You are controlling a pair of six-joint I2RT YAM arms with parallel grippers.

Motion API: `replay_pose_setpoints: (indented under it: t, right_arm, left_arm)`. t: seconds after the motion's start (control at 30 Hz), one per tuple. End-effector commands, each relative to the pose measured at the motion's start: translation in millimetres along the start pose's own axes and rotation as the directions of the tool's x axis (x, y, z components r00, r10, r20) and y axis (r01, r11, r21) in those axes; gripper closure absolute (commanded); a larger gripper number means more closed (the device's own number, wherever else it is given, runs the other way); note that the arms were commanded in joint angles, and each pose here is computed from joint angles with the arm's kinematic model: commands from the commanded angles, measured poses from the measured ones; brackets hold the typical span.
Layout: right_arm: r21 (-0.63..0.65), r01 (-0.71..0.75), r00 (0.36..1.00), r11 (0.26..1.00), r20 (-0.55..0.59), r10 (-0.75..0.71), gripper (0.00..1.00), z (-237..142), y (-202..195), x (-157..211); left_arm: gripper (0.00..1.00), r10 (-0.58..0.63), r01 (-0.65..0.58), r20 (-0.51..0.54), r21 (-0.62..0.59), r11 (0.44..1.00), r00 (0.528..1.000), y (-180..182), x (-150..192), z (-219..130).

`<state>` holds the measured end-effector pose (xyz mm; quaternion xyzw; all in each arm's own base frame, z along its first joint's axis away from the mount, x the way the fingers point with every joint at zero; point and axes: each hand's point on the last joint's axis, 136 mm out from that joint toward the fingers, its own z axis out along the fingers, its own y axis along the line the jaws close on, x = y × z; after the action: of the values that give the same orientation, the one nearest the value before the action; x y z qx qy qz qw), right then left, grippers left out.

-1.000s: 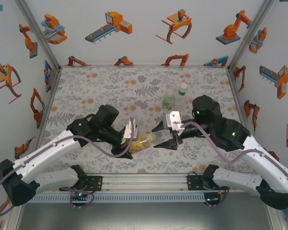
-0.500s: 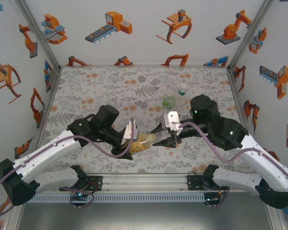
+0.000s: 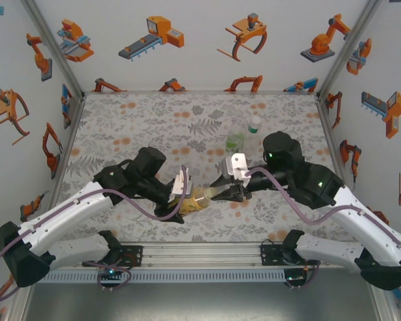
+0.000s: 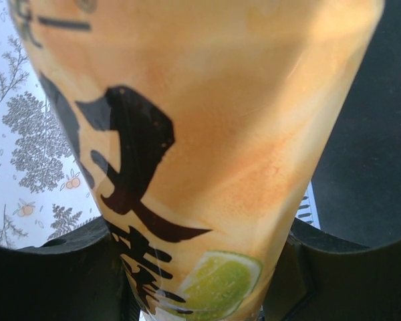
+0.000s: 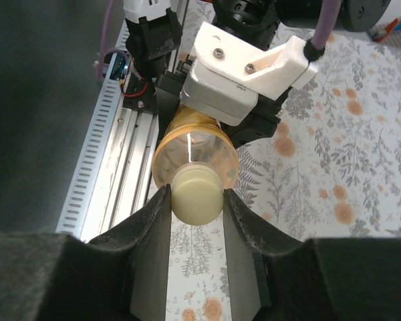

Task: Screw on the bottle caps

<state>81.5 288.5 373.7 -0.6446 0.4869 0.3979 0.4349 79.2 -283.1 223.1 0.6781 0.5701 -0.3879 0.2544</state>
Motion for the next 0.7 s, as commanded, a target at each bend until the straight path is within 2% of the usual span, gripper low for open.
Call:
replay_pose_setpoints:
  t: [0.0,0.1,0.2,0.27,0.37,0.5,0.6,0.67]
  right_arm:
    - [0.093,-0.123,0.992,0.988,-0.022,0.126,0.78,0,-19,-1]
    - [0.187,-0.253,0.966,0.949,-0.012,0.259,0.82,2,-37,5]
    - [0.324,-0.414,0.906,0.85,0.062,0.418,0.87,2,-66,12]
    - [0.427,-0.533,0.836,0.73,0.133,0.532,0.9,-4,-87,21]
    - [0.506,-0.658,0.726,0.558,0.23,0.648,0.95,-10,-107,35]
    - [0.491,-0.794,0.563,0.359,0.369,0.74,0.98,-12,-120,42]
    - [0.486,-0.861,0.405,0.151,0.475,0.781,0.99,-19,-127,59]
    - [0.493,-0.869,0.33,0.024,0.545,0.771,1.0,-28,-130,73]
  left_arm:
    - [1.0,0.063,-0.063,0.002,-0.092,0.994,0.998,13,-9,-6]
    - [1.0,0.085,-0.081,0.003,-0.26,0.962,0.996,41,-10,-12]
    - [1.0,0.121,-0.104,0.021,-0.382,0.918,0.992,62,-18,-19]
    - [1.0,0.126,-0.104,0.02,-0.446,0.889,0.992,76,-22,-22]
    - [1.0,0.127,-0.104,0.01,-0.508,0.855,0.992,94,-26,-24]
    - [1.0,0.116,-0.094,0.007,-0.547,0.832,0.993,113,-34,-22]
    - [1.0,0.107,-0.084,0.008,-0.555,0.827,0.994,123,-40,-19]
    - [1.0,0.107,-0.084,0.01,-0.553,0.829,0.994,127,-43,-16]
